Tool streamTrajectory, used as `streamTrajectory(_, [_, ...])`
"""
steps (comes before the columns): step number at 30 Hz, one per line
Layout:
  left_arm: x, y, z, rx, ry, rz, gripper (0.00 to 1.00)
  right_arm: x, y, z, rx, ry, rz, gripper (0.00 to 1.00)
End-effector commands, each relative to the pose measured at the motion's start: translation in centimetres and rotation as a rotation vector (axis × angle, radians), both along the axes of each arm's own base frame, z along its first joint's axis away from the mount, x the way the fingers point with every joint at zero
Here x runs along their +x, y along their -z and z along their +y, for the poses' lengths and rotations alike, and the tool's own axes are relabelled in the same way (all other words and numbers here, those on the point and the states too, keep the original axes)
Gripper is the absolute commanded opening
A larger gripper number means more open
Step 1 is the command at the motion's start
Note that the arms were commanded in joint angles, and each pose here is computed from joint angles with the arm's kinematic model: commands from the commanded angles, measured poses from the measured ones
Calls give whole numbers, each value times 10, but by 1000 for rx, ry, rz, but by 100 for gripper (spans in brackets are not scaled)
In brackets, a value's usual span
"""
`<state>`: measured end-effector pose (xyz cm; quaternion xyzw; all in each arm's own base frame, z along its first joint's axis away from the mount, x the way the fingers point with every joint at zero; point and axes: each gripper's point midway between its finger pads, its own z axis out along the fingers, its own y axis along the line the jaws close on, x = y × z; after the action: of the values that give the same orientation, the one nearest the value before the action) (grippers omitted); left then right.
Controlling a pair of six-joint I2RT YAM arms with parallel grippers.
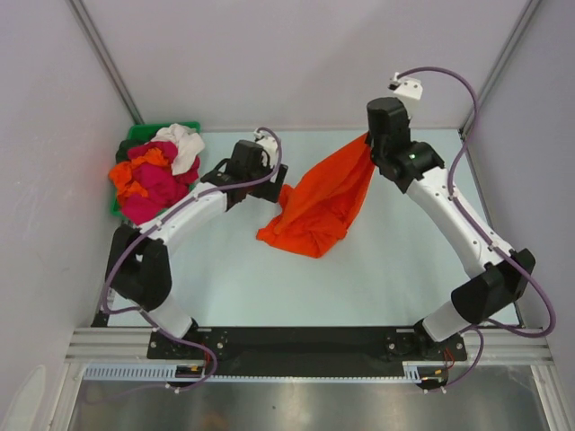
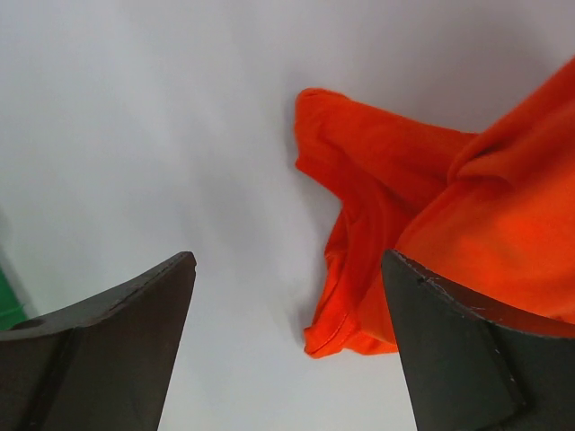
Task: Fold and stack the t-shirts
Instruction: Flatten out the tshirt
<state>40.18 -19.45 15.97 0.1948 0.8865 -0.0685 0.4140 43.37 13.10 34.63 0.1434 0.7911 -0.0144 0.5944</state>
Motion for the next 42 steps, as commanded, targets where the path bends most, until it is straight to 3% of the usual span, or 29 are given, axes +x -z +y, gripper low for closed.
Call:
streamTrajectory(1, [11, -8, -17, -21, -8, -21, 91, -16, -25, -45, -56, 87, -20, 0])
streamTrajectory(7, [3, 10, -32, -19, 26, 23, 91, -45, -50, -83, -79, 159, -60, 0])
streamTrajectory(21, [-34, 58, -38, 10, 88, 115, 84, -59, -9, -100, -60, 167, 15, 0])
streamTrajectory(24, [-21, 53, -40, 24, 80, 92, 78, -57, -3, -97, -49, 156, 26, 0])
streamTrajectory(28, [-17, 71, -48, 39, 102, 149, 55, -57, 3, -95, -40, 149, 37, 0])
streamTrajectory(30, [-20, 76, -52, 32, 119, 172, 50, -57, 7, -94, -39, 147, 44, 0])
streamTrajectory(33, [-28, 88, -49, 36, 113, 210, 52, -59, 9, -94, -44, 146, 53, 0])
streamTrajectory(36, [-35, 92, -42, 41, 106, 207, 59, -59, 12, -93, -51, 143, 61, 0])
streamTrajectory(42, [-55, 94, -36, 17, 119, 230, 56, -58, 22, -89, -46, 138, 74, 0])
